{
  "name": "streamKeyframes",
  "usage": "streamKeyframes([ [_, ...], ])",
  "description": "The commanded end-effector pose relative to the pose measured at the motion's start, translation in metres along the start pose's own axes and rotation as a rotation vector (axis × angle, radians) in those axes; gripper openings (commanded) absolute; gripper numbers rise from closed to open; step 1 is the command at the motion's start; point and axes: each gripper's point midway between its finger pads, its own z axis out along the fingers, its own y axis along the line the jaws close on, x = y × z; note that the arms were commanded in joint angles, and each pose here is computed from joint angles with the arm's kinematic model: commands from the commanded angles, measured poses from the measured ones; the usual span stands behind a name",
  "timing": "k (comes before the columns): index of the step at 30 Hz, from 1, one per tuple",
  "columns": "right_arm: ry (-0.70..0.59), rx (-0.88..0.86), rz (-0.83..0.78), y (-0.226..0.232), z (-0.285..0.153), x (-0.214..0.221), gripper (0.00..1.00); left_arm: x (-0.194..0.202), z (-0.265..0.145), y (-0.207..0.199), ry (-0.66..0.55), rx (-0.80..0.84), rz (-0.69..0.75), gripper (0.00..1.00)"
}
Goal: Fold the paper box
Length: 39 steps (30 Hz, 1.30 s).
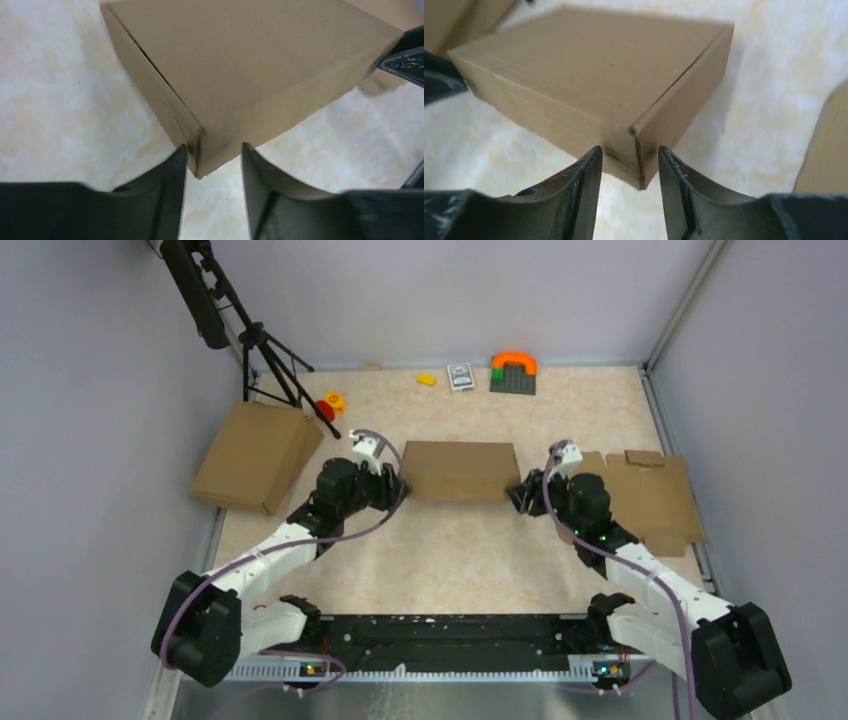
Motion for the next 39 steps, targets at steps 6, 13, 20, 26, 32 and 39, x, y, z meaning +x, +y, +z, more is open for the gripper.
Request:
streamKeyframes([
  [6,-0.061,0.046,0.060,-0.005,-0.022,0.014,0.60,0.032,-0.021,-0.003,0.006,-0.127,-0.034,0.80],
  [13,0.119,0.054,0.204,0.004,-0.041,0.046,0.58,0.055,-0.041,-0.029,0.202,-0.050,-0.151,0.76],
  [20,0.252,0.143,0.362,-0.010,-0.049,0.097,0.20,0.100,-0.032,-0.031,0.257,0.007,-0.261,0.49],
  [26,0.173,0.167,0.379,-0.021,-0.029,0.096,0.12,0.100,-0.005,-0.008,0.208,-0.064,-0.327,0.33],
  [32,0.114,0.277,0.309,-0.045,0.010,0.071,0.11,0.087,0.028,0.009,0.172,-0.103,-0.324,0.30],
  [39,0.159,0.293,0.273,-0.053,0.042,0.052,0.14,0.063,0.029,0.018,0.128,-0.129,-0.266,0.29],
])
